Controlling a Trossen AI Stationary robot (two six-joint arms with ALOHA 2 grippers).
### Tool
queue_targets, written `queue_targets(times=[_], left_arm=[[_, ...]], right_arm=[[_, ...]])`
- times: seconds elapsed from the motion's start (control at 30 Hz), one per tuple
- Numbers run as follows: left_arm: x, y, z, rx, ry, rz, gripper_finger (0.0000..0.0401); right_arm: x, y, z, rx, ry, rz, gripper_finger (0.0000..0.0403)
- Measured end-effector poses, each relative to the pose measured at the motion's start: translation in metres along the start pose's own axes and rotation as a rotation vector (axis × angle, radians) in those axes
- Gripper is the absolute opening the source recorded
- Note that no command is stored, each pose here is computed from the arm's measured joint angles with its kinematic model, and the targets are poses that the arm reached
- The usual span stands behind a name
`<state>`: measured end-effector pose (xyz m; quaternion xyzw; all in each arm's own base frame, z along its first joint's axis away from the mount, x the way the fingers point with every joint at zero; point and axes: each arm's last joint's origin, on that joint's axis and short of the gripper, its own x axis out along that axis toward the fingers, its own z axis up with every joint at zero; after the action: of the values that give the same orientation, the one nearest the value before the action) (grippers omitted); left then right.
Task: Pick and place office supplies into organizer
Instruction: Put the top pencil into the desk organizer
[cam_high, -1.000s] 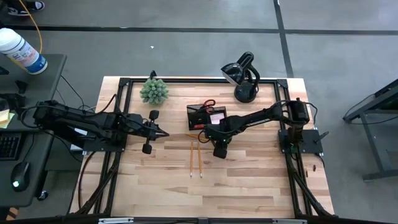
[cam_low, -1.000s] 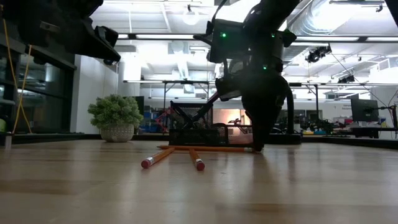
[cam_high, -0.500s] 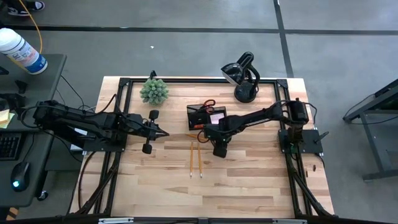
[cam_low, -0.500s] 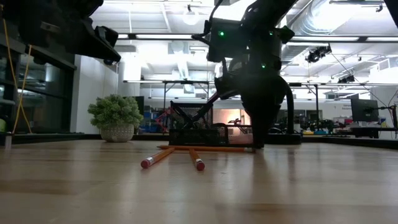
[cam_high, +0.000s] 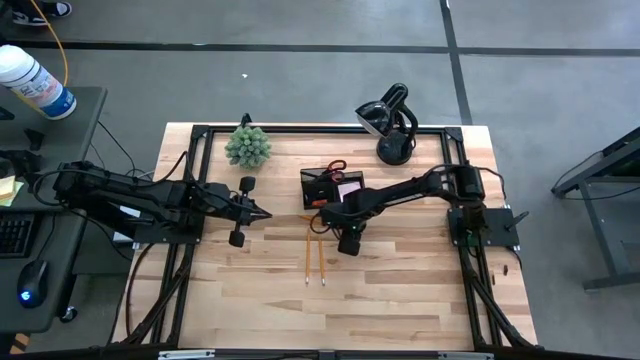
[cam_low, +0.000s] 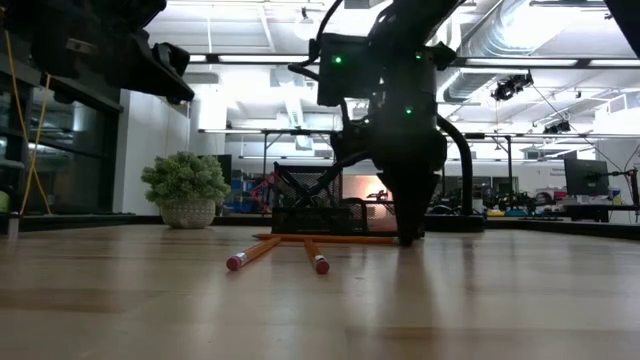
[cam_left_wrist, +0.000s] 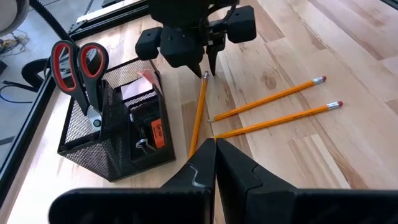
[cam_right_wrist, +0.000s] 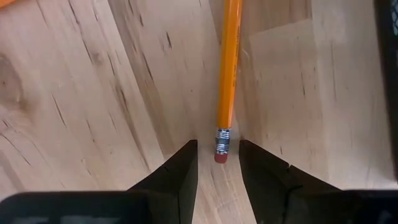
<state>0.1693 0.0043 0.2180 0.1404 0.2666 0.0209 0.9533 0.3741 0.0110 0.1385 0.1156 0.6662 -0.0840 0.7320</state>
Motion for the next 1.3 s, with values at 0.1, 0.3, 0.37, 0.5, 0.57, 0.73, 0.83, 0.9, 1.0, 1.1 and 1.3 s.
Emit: queue_targets(times=[0.1,0.3,0.37,0.5,0.57,0.73,0.83,0.9,1.0,1.1,1.3], left_arm=[[0.0,0.0,0.0,0.0,0.0,0.0,0.0002],[0.0,0.0,-0.001,0.001,0.011,0.005,0.0003],[0.0,0.0,-0.002,0.002,0.019,0.008,0.0003],[0.0,0.0,-0.003,0.003,0.031,0.007,0.0003],[0.0,0.0,-0.003,0.003,0.032,0.007,0.0003],[0.0,0.0,-0.003,0.003,0.033,0.007,0.0003],[0.0,0.0,-0.003,0.003,0.033,0.007,0.0003],[0.0,0.0,-0.003,0.003,0.033,0.007,0.0003],[0.0,0.0,-0.003,0.003,0.033,0.007,0.0003],[0.0,0.0,-0.003,0.004,0.035,0.016,0.0003],[0.0,0.0,-0.003,0.004,0.037,0.025,0.0003]], right_arm=[[0.0,0.0,0.001,-0.008,0.013,-0.011,0.0114],[0.0,-0.001,-0.003,-0.051,0.056,-0.023,0.009],[0.0,0.0,-0.003,-0.054,0.054,-0.026,0.0074],[0.0,0.001,-0.003,-0.042,0.053,-0.014,0.0041],[0.0,0.001,-0.003,-0.038,0.055,-0.011,0.0024],[0.0,0.002,-0.004,-0.034,0.061,0.006,0.0009],[0.0,0.002,-0.004,-0.032,0.063,0.009,0.0007],[-0.002,0.002,-0.002,-0.037,0.066,0.007,0.0005],[-0.006,0.004,0.002,-0.063,0.05,-0.01,0.0006],[-0.014,0.006,0.009,-0.09,0.017,-0.021,0.0003],[-0.02,0.005,0.01,-0.095,0.02,-0.054,0.0002]])
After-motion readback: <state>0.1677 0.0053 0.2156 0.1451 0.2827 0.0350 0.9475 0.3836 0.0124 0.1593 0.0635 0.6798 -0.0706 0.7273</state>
